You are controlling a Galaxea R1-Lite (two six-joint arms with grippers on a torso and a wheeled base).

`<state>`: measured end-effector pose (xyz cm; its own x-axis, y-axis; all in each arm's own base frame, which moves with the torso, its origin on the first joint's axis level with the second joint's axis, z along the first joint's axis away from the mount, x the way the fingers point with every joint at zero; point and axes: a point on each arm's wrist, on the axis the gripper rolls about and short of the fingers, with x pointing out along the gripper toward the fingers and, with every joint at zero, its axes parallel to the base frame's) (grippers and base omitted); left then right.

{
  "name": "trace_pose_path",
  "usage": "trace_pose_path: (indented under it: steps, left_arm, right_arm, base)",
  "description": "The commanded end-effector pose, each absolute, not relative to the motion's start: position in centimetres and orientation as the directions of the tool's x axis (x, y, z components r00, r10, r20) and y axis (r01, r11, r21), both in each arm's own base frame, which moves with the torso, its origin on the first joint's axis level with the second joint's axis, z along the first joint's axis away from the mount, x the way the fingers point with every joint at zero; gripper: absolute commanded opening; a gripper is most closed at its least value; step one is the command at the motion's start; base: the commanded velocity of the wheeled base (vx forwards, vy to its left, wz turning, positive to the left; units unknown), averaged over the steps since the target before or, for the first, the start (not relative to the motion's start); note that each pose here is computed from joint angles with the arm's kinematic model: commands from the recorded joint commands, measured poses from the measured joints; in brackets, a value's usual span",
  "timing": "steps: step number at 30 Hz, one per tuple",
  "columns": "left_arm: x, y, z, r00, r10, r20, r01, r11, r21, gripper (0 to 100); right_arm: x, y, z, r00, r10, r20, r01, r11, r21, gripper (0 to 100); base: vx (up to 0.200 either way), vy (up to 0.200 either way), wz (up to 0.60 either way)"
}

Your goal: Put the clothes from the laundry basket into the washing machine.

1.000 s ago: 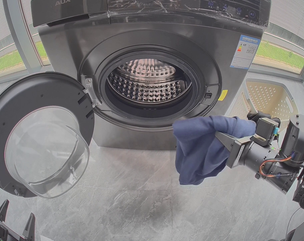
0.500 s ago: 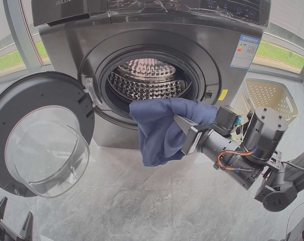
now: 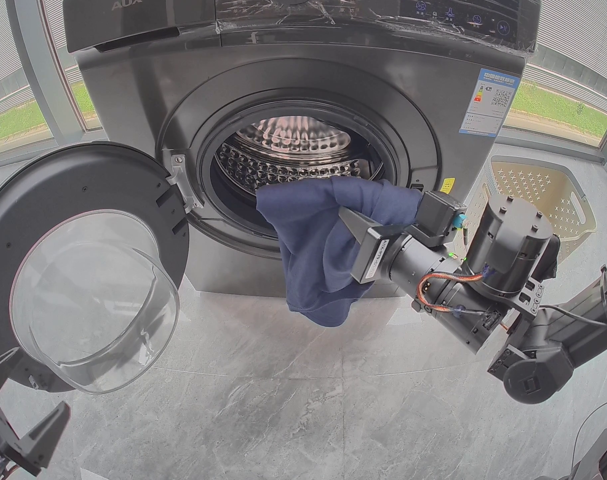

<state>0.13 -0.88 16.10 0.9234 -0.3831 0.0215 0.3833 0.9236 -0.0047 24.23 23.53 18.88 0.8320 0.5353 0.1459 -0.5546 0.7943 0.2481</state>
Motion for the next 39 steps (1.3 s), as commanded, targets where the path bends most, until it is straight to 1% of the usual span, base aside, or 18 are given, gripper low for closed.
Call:
trace_pose_path:
  steps: [1,2,6,7,11,16,27,32,34,39]
  left_arm:
    - [7.7,-2.0,15.1,0.766,-0.594,-0.246,0.579,0.803,-0.138,100]
    - [9.8,-2.7,15.0,0.74,-0.624,-0.253,0.61,0.78,-0.139,100]
    - [13.2,-4.3,14.5,0.708,-0.652,-0.27,0.641,0.754,-0.141,100]
    - [14.5,-5.3,13.9,0.686,-0.673,-0.278,0.662,0.735,-0.145,100]
    - [16.0,-7.0,13.4,0.655,-0.704,-0.274,0.695,0.704,-0.145,100]
    - [17.9,-9.1,12.5,0.634,-0.722,-0.277,0.716,0.683,-0.144,100]
    - [22.2,-11.3,11.2,0.605,-0.732,-0.314,0.725,0.669,-0.164,100]
    - [23.5,-11.9,11.1,0.607,-0.733,-0.307,0.721,0.671,-0.174,100]
    - [24.5,-12.4,11.2,0.609,-0.735,-0.297,0.713,0.672,-0.2,100]
    - [26.1,-13.1,10.8,0.614,-0.733,-0.294,0.706,0.676,-0.212,100]
  right_arm:
    - [25.4,22.7,20.4,0.806,0.555,0.205,-0.591,0.771,0.237,0]
    - [25.6,22.5,20.2,0.812,0.548,0.201,-0.583,0.777,0.236,0]
    - [25.5,22.3,20.0,0.819,0.541,0.192,-0.573,0.784,0.239,0]
    - [25.6,22.4,20.4,0.818,0.537,0.206,-0.575,0.782,0.24,0]
    - [25.6,22.6,20.7,0.815,0.537,0.217,-0.578,0.779,0.244,0]
    - [25.5,22.7,20.7,0.821,0.528,0.218,-0.569,0.785,0.244,0]
    - [25.1,22.6,21.2,0.817,0.53,0.229,-0.575,0.781,0.243,0]
    - [24.8,22.6,21.2,0.814,0.534,0.228,-0.578,0.779,0.243,0]
    - [24.6,22.7,21.3,0.81,0.539,0.231,-0.585,0.773,0.245,0]
    - [24.4,23.0,21.3,0.805,0.547,0.231,-0.592,0.768,0.245,0]
  base:
    - [0.0,0.0,0.0]
    - [0.0,0.0,0.0]
    - [0.0,0.0,0.0]
    - [0.0,0.0,0.0]
    - [0.0,0.0,0.0]
    - [0.0,0.0,0.0]
    - [0.0,0.0,0.0]
    - [0.0,0.0,0.0]
    - [0.0,0.0,0.0]
    - [0.0,0.0,0.0]
